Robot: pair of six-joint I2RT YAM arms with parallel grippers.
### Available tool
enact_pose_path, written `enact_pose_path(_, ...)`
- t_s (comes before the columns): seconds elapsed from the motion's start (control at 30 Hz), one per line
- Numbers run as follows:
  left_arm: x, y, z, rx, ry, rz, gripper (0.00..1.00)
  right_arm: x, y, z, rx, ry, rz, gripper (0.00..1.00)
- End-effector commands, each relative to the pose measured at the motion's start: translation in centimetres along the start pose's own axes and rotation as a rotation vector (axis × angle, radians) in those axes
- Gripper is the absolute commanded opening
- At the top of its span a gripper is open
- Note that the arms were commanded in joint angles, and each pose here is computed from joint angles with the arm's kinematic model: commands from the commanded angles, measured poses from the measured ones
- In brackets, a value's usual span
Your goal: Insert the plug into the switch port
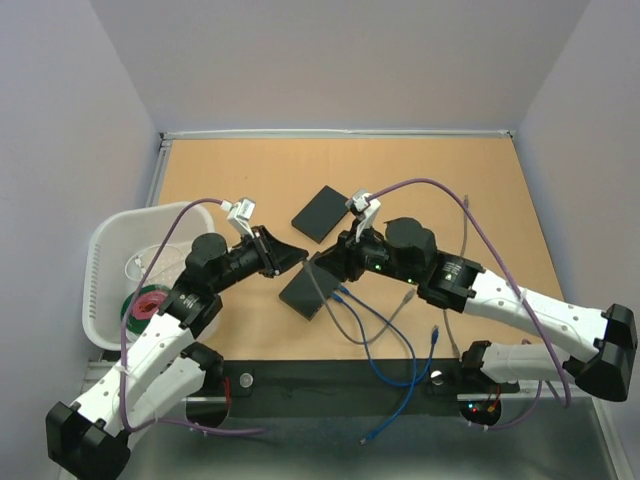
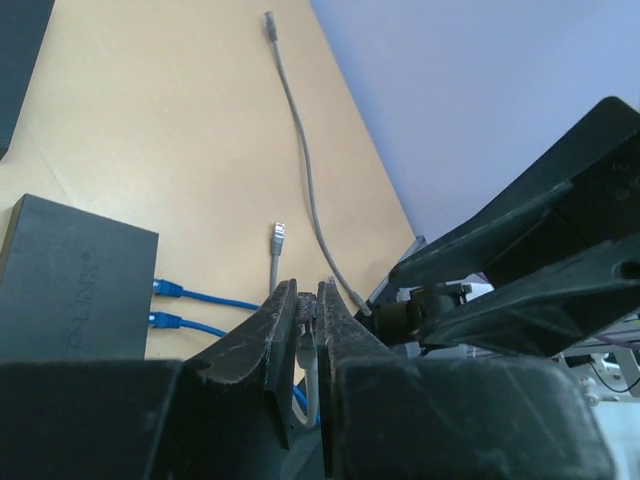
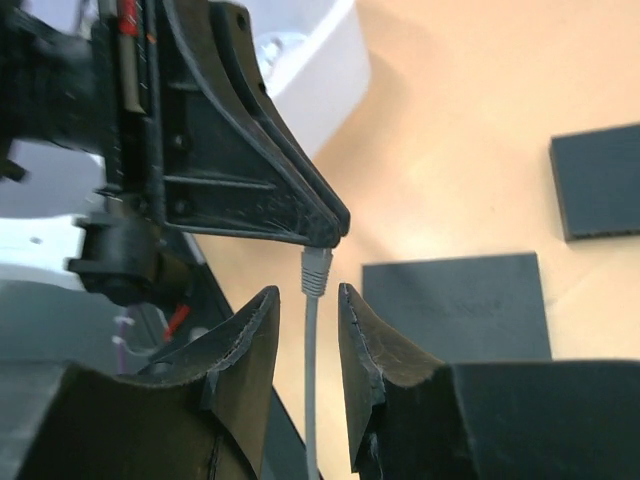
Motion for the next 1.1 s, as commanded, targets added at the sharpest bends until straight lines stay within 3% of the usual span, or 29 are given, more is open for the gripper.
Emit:
enact_pose_path(0.0,0.8,0.3,-0.5,0.025,0.008,-0.007,0.00,0.0,0.4,-0.5,-0.132,-0.090,0.030,0.36)
enact_pose_path(0.67,0.5,1.2,-1.7,-0.025,0.002,-0.014,0.00,-1.4,3.2,-0.6,-0.155,-0.102,0.096,0.36)
enact_pose_path(1.07,0.7,1.0,-2.0,-0.030,0.002,-0.024,0.00,-1.5,3.7,-0.7,-0.174,-0.099,0.096,0.24)
Point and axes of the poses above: each gripper's point midway between its finger pads, its own y axis out along the fingers, its own z axis along the line the jaws close on, x = y × z, the point moved 7 cm from there along -y, back along the fingers, and after that the axes turned 14 degrees about y, right-handed, at the moved point
